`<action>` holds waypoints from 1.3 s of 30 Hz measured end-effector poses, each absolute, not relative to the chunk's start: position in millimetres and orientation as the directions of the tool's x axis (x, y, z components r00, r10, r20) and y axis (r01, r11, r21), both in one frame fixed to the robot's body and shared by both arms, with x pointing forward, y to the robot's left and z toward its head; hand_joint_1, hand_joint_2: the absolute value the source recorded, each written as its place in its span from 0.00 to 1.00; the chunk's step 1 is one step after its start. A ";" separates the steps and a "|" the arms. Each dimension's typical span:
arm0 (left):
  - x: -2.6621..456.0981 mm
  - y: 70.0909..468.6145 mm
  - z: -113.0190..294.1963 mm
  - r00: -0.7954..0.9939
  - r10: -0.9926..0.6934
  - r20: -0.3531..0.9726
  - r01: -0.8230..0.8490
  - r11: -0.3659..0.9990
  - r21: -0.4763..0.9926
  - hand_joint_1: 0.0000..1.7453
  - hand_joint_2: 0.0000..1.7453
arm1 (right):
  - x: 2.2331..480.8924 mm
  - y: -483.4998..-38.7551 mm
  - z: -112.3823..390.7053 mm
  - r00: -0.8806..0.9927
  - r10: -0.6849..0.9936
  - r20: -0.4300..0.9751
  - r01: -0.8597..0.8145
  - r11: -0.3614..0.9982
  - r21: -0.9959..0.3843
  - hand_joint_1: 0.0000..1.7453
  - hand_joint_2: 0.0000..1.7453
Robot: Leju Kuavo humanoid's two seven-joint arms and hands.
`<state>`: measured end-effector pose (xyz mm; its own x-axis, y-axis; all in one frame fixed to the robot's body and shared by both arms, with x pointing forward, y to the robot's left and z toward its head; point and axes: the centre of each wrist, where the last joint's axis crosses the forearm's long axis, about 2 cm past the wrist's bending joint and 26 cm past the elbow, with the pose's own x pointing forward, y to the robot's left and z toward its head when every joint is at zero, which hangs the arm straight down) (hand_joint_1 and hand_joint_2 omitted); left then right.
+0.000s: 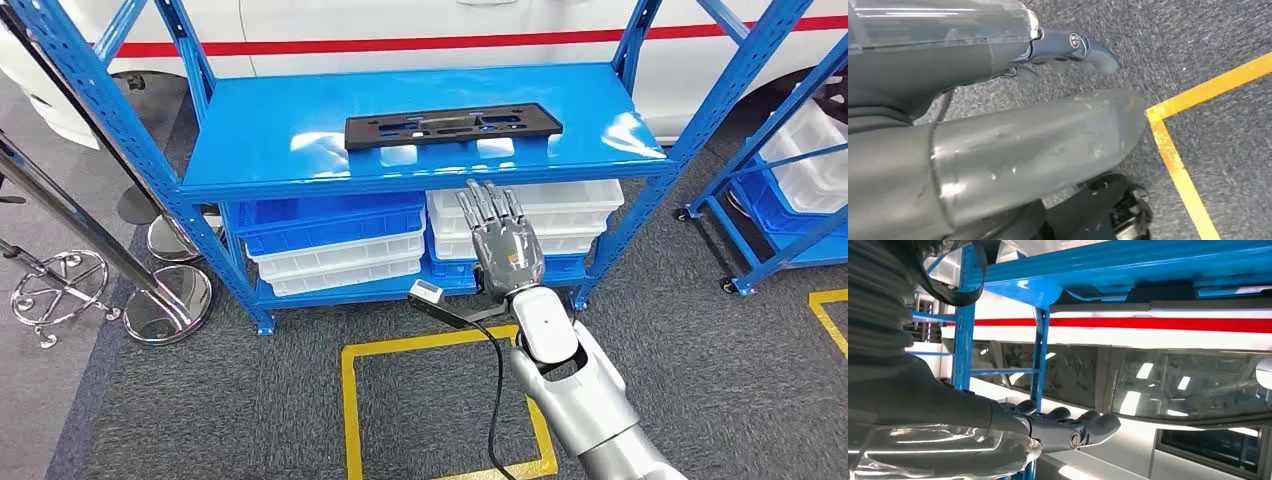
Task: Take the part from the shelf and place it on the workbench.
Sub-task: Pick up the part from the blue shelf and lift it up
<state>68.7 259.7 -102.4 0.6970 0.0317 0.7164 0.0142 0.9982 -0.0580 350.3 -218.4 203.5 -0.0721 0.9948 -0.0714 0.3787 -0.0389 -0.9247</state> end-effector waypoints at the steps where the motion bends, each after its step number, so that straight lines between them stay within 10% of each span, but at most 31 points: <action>1: 68.6 259.2 -102.3 0.697 0.032 0.716 0.015 0.998 -0.059 0.00 0.00 | 350.4 -219.2 203.4 -0.070 0.995 -0.072 0.379 -0.040 -0.925 0.00 1.00; 39: 66.8 248.4 -101.8 0.709 0.037 0.704 0.021 0.997 -0.073 0.00 0.00 | 347.8 -240.4 193.1 -0.045 0.997 -0.056 0.342 -0.038 -0.939 0.00 1.00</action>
